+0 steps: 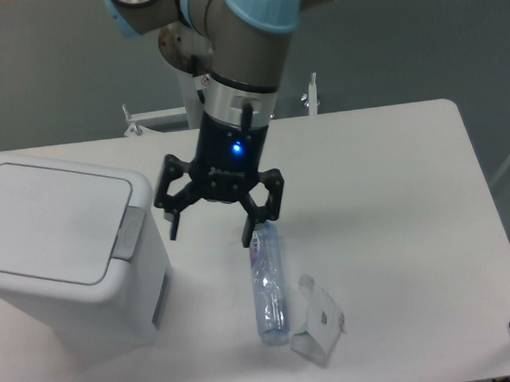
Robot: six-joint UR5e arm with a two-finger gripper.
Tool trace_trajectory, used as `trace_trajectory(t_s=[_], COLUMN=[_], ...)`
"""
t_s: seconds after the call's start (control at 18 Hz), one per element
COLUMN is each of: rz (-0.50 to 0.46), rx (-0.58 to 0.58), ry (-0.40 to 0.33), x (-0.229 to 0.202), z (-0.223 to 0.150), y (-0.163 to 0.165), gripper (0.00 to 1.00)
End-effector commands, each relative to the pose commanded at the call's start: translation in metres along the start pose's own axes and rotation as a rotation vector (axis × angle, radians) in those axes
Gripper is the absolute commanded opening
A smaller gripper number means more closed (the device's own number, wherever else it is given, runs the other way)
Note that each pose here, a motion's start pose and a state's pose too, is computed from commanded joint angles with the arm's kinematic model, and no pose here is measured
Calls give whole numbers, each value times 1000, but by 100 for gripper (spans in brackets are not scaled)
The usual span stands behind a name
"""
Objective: Open the trash can
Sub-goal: 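Lower the gripper onto the trash can lid's edge beside the hinge, then push the lid edge with the gripper to flip the lid open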
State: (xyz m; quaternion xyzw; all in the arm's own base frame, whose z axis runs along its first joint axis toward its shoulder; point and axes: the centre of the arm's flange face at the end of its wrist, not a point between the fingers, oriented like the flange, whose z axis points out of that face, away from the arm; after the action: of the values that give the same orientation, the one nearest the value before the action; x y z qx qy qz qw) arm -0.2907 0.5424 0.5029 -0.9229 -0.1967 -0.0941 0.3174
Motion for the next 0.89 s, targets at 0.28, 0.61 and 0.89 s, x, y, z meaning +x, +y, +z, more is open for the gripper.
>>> trace_trajectory(t_s=[0.28, 0.61, 0.89], rz=[-1, 11, 10], rx=[-21, -51, -56], ry=[9, 24, 24], x=[3, 14, 12], z=[11, 28, 32], y=[7, 18, 18], gripper=[100, 100, 100])
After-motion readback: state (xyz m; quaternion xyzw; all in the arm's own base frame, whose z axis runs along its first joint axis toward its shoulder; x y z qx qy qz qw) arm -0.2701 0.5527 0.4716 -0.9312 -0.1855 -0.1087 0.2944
